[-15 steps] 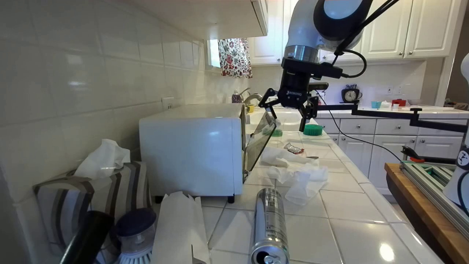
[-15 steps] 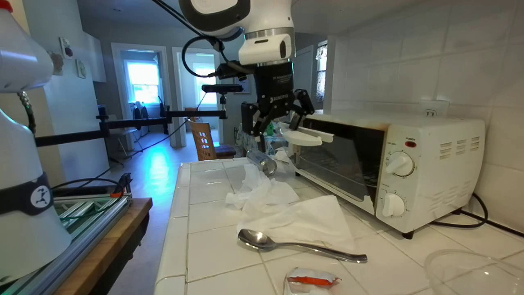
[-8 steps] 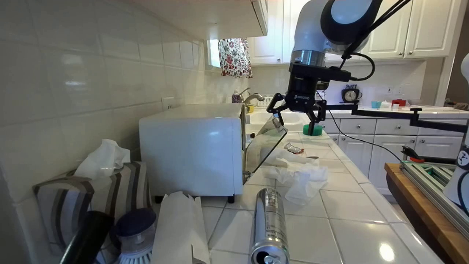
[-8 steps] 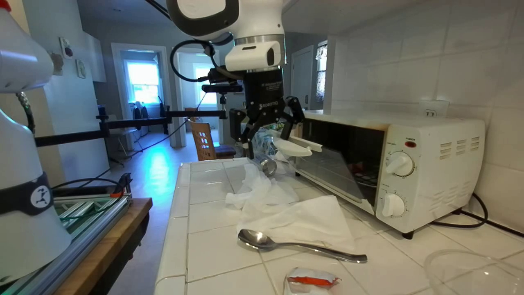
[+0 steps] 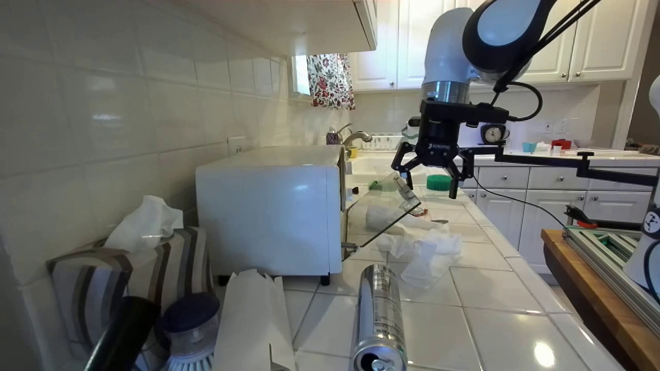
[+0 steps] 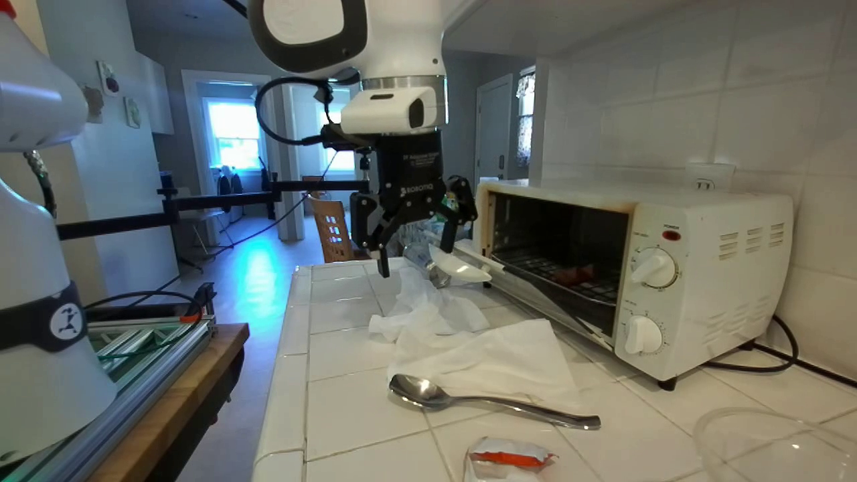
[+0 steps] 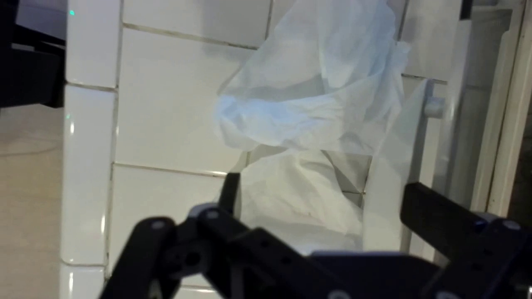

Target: Open the microwave oven.

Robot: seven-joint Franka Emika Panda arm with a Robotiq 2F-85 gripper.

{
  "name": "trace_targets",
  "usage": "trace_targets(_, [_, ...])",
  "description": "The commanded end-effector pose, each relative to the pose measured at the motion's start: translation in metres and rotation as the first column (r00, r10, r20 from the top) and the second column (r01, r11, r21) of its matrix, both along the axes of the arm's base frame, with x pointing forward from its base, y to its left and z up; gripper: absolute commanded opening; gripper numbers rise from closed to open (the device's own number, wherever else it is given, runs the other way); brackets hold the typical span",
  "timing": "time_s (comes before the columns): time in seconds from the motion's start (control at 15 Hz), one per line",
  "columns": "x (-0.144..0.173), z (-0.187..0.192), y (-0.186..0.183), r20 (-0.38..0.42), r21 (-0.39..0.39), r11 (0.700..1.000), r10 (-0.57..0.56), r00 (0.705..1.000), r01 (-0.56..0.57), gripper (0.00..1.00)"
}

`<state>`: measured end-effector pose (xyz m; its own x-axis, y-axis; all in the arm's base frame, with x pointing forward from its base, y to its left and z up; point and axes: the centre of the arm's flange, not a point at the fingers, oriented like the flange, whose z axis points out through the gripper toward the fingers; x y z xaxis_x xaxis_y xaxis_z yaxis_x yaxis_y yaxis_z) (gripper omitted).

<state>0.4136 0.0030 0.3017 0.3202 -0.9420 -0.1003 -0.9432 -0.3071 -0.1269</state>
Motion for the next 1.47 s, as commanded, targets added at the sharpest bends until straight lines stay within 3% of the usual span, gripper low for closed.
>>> trace_targets(0.0, [-0.014,-0.007,-0.005,-0.001,0.011,1.0,-0.014,1.0,0.014,1.0])
trace_targets(0.8, [-0.028,-0.025,-0.012,-0.037,0.008,1.0,-0.019,0.999,0.019,1.0])
trace_targets(1.2, [-0.032,-0.004,0.002,-0.005,-0.043,0.997,0.069,0.998,-0.069,1.0])
trace_targets(1.4, [-0.035,0.012,0.012,0.022,-0.111,0.982,0.158,0.987,-0.155,1.0])
